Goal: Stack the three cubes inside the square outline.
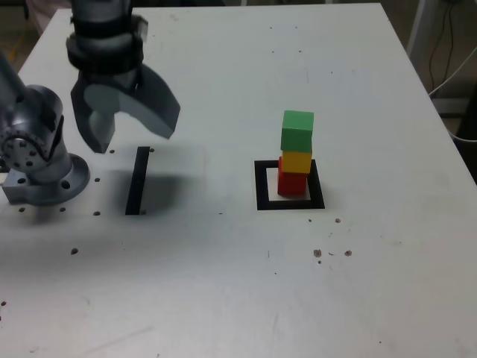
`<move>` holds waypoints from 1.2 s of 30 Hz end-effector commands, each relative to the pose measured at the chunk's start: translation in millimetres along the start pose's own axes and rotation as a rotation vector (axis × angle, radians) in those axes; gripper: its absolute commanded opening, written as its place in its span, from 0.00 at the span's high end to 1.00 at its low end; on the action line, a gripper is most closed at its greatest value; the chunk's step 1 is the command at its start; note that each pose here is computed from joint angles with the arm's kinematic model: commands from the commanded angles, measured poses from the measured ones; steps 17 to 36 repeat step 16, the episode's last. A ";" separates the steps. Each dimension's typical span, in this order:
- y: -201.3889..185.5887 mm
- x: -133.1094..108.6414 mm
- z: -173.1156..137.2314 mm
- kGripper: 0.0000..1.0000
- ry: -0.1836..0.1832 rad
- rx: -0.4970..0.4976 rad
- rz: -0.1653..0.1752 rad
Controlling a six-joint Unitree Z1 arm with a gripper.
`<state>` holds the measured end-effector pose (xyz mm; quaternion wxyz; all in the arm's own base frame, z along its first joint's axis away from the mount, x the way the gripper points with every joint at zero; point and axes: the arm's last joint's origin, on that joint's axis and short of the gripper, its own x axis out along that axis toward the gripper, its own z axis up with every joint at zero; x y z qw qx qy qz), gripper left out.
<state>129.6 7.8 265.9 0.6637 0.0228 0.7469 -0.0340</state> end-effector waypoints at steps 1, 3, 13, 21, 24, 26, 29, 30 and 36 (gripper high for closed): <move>-0.3 5.0 -1.3 0.01 -0.005 -0.004 -0.007; -0.6 11.6 -1.3 0.01 -0.002 -0.005 -0.012; -1.2 35.9 2.4 0.01 0.010 -0.006 -0.040; -1.2 38.2 3.6 0.01 0.015 -0.006 -0.044; -1.2 38.2 3.6 0.01 0.015 -0.006 -0.044; -1.2 38.2 3.6 0.01 0.015 -0.006 -0.044; -1.2 38.2 3.6 0.01 0.015 -0.006 -0.044; -1.2 38.2 3.6 0.01 0.015 -0.006 -0.044; -1.2 38.2 3.6 0.01 0.015 -0.006 -0.044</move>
